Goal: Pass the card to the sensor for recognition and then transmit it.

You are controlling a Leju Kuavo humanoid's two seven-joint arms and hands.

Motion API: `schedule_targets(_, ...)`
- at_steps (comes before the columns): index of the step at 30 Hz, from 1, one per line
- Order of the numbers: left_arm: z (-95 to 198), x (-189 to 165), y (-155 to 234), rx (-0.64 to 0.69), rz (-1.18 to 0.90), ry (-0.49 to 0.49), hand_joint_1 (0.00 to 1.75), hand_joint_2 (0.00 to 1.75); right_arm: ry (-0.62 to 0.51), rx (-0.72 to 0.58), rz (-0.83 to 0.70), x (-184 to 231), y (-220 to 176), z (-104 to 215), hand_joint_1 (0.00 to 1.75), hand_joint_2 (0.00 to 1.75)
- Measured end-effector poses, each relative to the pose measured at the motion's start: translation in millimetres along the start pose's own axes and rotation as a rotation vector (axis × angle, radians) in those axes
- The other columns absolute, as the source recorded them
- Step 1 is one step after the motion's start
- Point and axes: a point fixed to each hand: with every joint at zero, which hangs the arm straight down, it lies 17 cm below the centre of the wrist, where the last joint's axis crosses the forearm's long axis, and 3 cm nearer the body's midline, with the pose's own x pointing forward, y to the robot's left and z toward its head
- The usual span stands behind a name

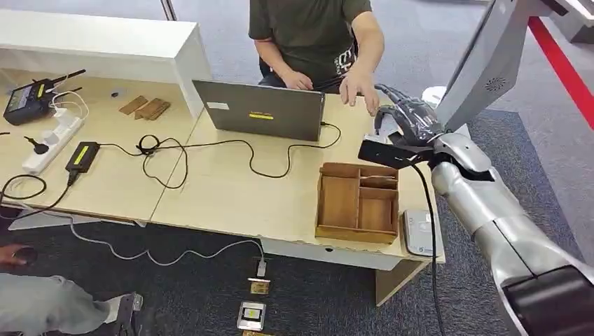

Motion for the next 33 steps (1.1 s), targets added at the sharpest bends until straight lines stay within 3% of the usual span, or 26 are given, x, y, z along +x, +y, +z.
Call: schedule_targets(33, -5.5, 30.5, -12.2, -0.057, 0.037, -0.062, 0.0, 0.0, 0.003, 0.053, 0.021, 4.3, 24.2, 2.7, 1.75, 1.75)
